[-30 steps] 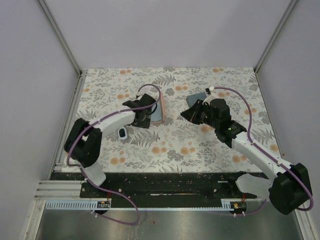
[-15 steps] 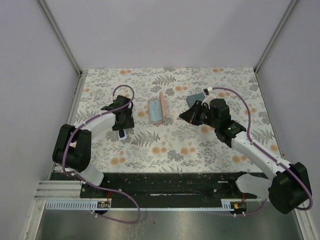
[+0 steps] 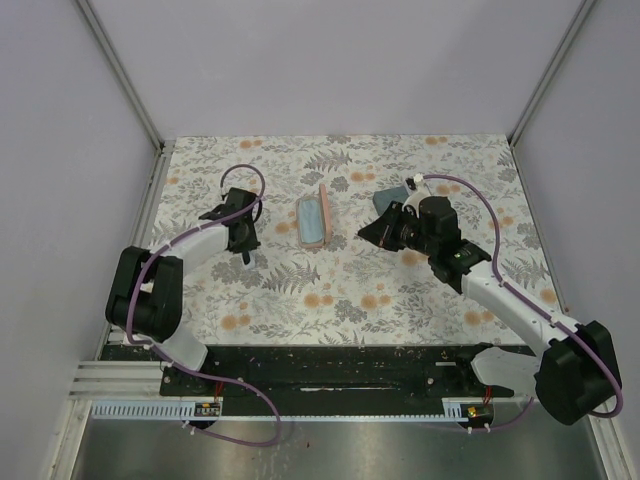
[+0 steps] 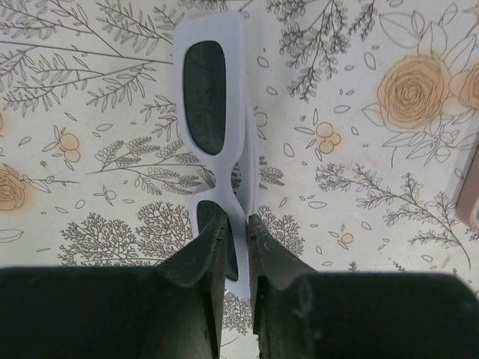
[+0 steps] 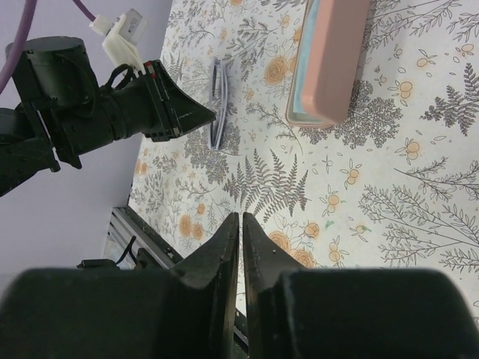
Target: Organize the sunglasses
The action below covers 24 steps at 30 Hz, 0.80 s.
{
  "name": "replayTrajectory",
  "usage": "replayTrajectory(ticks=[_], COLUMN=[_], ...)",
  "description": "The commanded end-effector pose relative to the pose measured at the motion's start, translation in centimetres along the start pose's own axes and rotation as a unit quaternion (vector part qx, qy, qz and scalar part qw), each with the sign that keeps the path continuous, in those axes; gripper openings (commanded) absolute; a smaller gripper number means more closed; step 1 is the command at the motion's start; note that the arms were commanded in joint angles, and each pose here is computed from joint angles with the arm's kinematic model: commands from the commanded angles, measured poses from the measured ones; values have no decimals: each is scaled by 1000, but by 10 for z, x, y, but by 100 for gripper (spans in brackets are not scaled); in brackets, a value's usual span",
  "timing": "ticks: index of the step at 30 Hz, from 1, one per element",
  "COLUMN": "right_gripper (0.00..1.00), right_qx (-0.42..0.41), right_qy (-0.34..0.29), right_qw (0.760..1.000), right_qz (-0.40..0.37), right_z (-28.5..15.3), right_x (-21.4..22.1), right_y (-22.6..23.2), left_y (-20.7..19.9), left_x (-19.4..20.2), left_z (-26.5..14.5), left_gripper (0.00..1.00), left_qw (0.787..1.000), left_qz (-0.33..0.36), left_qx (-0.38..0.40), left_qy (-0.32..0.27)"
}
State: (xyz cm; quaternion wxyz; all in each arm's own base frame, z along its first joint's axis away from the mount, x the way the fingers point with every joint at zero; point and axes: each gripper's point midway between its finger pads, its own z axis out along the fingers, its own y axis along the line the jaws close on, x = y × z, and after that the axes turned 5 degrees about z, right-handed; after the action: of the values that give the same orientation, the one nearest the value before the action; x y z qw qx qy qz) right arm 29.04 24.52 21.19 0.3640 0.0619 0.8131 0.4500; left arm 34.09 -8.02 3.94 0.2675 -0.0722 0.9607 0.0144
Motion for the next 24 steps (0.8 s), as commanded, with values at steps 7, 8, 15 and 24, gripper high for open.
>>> replayTrajectory(ticks=[7, 8, 15, 24], right_gripper=[13, 13, 13, 47], right_qx=[-24, -24, -30, -6], right_qy=[-3, -3, 5, 92], right_qw=[1000, 1000, 1000, 995], right_qz=[-4, -3, 2, 34], right_z=[3, 4, 3, 35], right_x=[-8, -9, -5, 26], right_y=[12, 12, 13, 3], left_y=[-28, -40, -65, -95], left_x=[-15, -14, -2, 37], left_z=[-35, -43, -58, -59], left_gripper=[7, 6, 0, 0], left_qw=[989, 983, 957, 895], left_qz=[-30, -31, -60, -122], left_qx=[127, 166, 278, 427], left_qy=[-72, -75, -59, -35])
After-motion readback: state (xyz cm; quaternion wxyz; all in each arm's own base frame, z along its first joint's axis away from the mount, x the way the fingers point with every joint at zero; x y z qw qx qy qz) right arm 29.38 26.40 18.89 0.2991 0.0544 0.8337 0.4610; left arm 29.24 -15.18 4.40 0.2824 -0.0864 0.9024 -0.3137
